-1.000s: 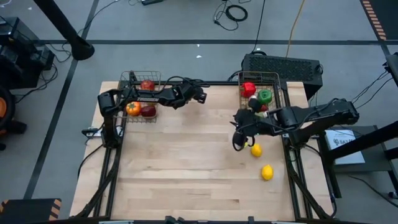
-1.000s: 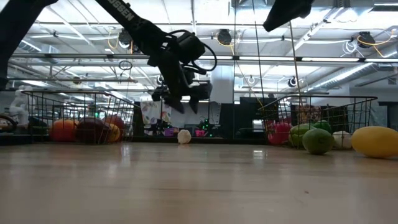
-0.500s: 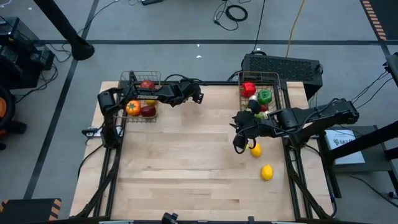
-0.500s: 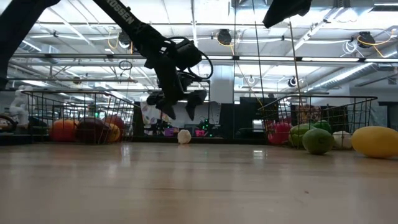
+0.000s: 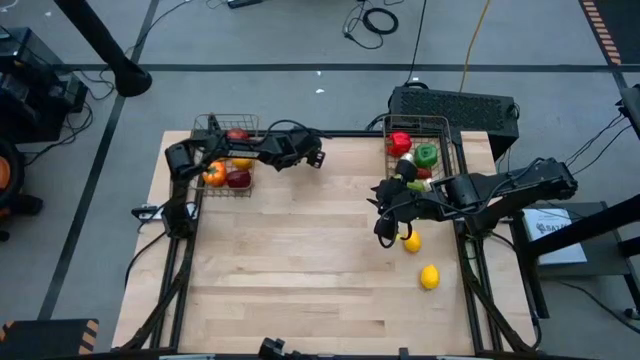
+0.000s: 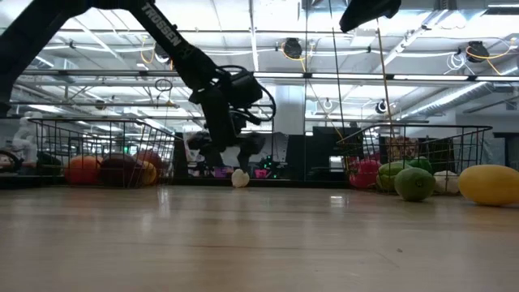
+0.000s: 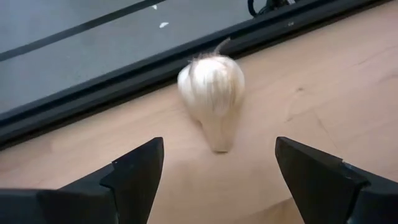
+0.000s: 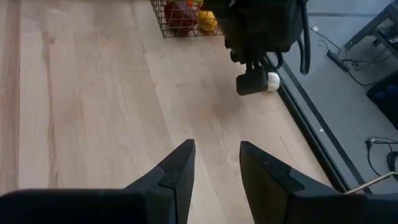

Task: Sort produce into baskets
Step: Put the garlic into the right wire basket

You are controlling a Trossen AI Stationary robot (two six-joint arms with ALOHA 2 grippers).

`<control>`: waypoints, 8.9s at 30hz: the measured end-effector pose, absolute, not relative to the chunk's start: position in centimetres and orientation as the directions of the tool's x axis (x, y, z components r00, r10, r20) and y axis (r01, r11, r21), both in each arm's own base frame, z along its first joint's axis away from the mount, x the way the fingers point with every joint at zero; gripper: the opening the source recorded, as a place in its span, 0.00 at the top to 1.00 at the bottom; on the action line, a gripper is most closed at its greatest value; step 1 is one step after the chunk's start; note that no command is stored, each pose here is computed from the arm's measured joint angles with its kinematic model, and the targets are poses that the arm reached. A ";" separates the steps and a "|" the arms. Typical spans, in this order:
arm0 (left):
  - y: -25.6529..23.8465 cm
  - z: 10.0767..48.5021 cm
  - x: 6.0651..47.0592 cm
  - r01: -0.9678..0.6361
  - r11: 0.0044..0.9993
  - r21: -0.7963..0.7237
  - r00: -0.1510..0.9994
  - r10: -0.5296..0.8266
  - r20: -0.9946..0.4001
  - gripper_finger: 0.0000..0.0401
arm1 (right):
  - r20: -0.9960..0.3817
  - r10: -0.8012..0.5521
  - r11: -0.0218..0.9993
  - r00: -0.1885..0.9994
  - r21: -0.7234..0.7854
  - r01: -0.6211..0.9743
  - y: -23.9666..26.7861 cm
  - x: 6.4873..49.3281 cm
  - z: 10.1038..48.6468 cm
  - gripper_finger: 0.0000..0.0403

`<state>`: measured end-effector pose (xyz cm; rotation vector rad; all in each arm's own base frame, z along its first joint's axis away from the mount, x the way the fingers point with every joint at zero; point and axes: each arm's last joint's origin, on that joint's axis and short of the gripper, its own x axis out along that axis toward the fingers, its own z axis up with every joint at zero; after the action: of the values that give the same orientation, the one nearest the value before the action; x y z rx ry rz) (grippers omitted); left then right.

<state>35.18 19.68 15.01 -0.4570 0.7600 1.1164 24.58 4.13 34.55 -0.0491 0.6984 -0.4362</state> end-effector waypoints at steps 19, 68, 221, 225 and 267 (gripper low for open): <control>20.3 13.2 35.5 -0.933 0.359 0.012 0.231 0.624 -0.747 0.22 | -0.613 -0.404 0.910 0.680 -0.193 0.367 4.1 24.6 34.5 0.71; 6.0 31.6 28.5 -0.706 0.519 0.483 0.297 0.835 -0.463 0.27 | -0.400 -0.570 0.820 0.718 -0.330 0.467 -7.8 30.0 28.8 0.71; 18.1 16.4 33.7 -0.778 0.619 0.107 0.405 0.625 -0.668 0.27 | -0.737 -0.503 0.740 0.452 -0.097 0.666 -5.4 29.7 46.8 0.44; 18.5 15.6 34.5 -0.811 0.578 0.091 0.358 0.612 -0.705 0.27 | -0.739 -0.480 0.771 0.473 -0.099 0.629 -4.0 30.0 46.7 0.44; 21.6 13.2 34.2 -0.854 0.520 0.031 0.322 0.574 -0.752 0.27 | -0.708 -0.447 0.838 0.546 -0.117 0.534 -1.8 30.9 46.9 0.44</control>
<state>34.19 21.58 13.17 -0.4095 0.7904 0.9721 30.88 -1.81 46.89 0.1171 0.8046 -0.5829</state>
